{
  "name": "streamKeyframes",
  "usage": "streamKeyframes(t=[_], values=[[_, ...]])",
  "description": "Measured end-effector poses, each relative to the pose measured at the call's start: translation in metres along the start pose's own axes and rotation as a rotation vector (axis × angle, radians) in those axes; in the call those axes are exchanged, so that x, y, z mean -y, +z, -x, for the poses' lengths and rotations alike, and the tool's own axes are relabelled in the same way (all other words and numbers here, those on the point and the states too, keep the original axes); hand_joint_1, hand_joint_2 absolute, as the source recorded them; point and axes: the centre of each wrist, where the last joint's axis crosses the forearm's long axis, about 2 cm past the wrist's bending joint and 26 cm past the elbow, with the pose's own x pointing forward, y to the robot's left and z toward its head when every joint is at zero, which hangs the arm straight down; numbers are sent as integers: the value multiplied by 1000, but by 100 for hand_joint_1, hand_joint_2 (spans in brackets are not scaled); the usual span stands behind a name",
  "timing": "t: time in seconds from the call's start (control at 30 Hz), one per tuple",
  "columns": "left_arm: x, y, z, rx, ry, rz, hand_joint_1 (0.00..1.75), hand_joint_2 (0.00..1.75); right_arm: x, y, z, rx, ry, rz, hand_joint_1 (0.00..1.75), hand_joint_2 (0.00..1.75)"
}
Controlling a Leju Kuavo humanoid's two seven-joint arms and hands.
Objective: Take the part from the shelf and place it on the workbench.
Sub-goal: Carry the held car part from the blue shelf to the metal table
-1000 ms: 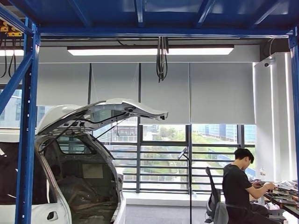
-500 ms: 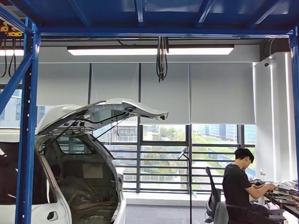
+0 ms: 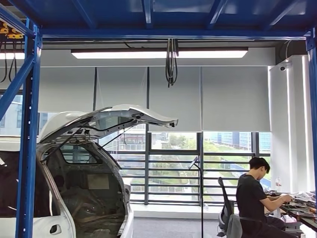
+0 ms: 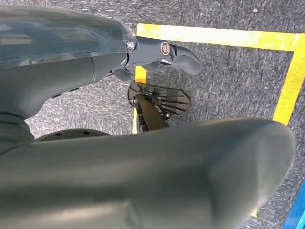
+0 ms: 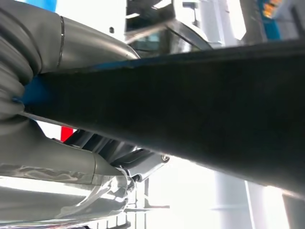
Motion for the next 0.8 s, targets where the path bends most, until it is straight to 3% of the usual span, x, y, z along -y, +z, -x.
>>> streamKeyframes(t=[0.33,0.8], values=[[-5,0,0,-1,0,-12,0,175,-45,-14,9,-38,-35,-170,175,175],[-5,0,0,-1,-2,-9,0,175,-57,-21,11,-50,-58,-275,175,175]])
